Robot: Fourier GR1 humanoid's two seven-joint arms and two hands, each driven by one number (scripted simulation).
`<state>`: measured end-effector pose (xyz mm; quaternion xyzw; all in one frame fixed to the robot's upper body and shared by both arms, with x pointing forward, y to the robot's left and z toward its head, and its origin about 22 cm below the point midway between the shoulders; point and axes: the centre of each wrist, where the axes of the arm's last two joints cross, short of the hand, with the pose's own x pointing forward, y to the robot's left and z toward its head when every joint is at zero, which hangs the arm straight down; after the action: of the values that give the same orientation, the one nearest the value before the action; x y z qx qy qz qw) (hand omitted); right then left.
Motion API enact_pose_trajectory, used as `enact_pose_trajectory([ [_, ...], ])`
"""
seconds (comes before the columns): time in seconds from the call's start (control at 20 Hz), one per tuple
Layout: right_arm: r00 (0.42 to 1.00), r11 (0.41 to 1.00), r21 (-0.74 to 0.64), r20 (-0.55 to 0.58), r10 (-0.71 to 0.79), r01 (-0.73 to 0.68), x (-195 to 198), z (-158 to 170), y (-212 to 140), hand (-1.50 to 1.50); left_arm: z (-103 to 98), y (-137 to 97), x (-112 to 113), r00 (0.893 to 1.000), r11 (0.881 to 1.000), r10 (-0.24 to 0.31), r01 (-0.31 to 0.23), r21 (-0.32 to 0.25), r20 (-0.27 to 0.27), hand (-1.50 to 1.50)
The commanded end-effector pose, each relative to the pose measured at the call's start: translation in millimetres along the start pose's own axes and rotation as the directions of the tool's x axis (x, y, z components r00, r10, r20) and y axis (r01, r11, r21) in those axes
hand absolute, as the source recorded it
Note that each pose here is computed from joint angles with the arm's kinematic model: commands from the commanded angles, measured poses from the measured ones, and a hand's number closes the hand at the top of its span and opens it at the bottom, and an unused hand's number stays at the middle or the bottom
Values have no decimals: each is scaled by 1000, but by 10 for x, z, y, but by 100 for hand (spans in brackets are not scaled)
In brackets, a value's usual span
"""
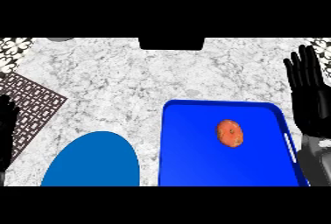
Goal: Pick the squash from the tray and place it in the tiered basket
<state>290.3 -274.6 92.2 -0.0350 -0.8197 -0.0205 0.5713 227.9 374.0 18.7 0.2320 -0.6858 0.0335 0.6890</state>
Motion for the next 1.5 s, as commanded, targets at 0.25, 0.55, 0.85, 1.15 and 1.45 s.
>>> enact_pose_trajectory([
  [0.25, 950, 906, 337, -261, -171, 256, -354, -7, -57, 150, -157, -438, 393, 981, 977, -118, 143, -161, 151, 0],
  [0.55, 873, 968, -54, -445, 197, -246, -570, 380, -745, -150, -187, -510, 364, 987, 964, -146, 159, -214, 72, 0],
  [0.85, 829, 913, 221, -384, 405, -344, 21, 191, -1060, -150, -149, -751, 293, 989, 962, -134, 145, -233, 61, 0],
  [1.15, 640, 679, 588, -325, 696, -440, 471, -88, -848, -150, -198, -725, 369, 987, 958, -131, 149, -243, 91, 0],
  [1.45, 563, 601, 662, -313, 765, -447, 716, -478, -455, -150, -134, -1018, 392, 989, 961, -125, 140, -240, 77, 0],
])
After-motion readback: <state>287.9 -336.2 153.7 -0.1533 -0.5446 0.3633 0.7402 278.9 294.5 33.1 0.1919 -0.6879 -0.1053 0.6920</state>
